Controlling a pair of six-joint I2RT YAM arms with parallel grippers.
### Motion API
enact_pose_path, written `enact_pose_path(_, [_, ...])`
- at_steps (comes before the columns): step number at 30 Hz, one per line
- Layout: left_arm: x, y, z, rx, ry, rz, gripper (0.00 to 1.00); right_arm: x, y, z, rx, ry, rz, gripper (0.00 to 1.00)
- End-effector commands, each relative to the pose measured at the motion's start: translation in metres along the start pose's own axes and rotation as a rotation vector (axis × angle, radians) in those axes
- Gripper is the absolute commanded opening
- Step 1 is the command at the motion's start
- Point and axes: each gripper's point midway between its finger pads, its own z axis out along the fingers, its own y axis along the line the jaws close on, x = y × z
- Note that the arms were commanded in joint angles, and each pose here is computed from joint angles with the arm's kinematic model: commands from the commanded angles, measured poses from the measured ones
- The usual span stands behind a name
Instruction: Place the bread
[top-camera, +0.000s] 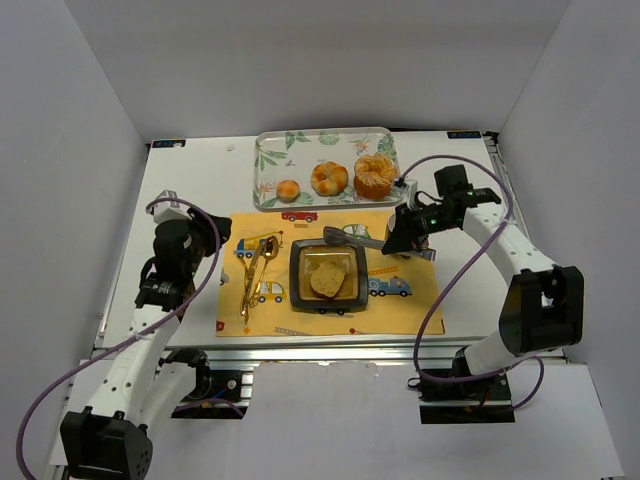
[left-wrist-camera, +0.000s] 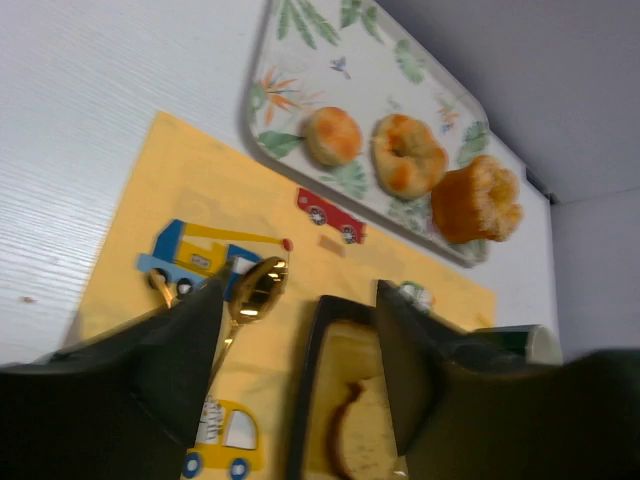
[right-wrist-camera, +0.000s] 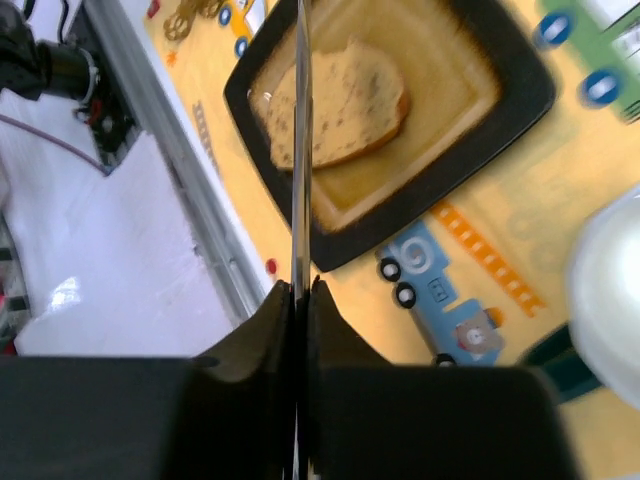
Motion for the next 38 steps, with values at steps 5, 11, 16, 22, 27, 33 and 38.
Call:
enact_pose_path(5, [0.041,-0.046,0.013,0.263,0.2,0.029,0.0,-0.104,-0.04,-0.095,0.44,-0.4,-0.196,0.0])
enact_pose_path(11, [0.137,-0.081,0.016,0.336,0.496,0.303,0.5,-0.07,-0.148,-0.169,1.096,-0.574,-0.089,0.0])
enact_pose_path(16, [0.189,-0.091,0.017,0.351,0.62,0.471,0.61,0.002,-0.216,-0.161,1.068,-0.454,0.163,0.02])
enact_pose_path(22, [0.218,-0.071,0.03,0.265,0.683,0.643,0.65,0.033,-0.262,-0.153,1.076,-0.355,0.194,0.37])
enact_pose_path(27, [0.225,-0.069,0.037,0.246,0.689,0.71,0.66,0.044,-0.266,-0.154,1.078,-0.272,0.17,0.71])
enact_pose_path(33, [0.229,-0.076,0.04,0.271,0.687,0.736,0.67,0.03,-0.246,-0.187,1.168,-0.271,0.141,0.89])
enact_pose_path(38, [0.241,-0.084,0.037,0.333,0.725,0.73,0.68,-0.004,-0.216,-0.199,1.12,-0.362,0.054,0.89])
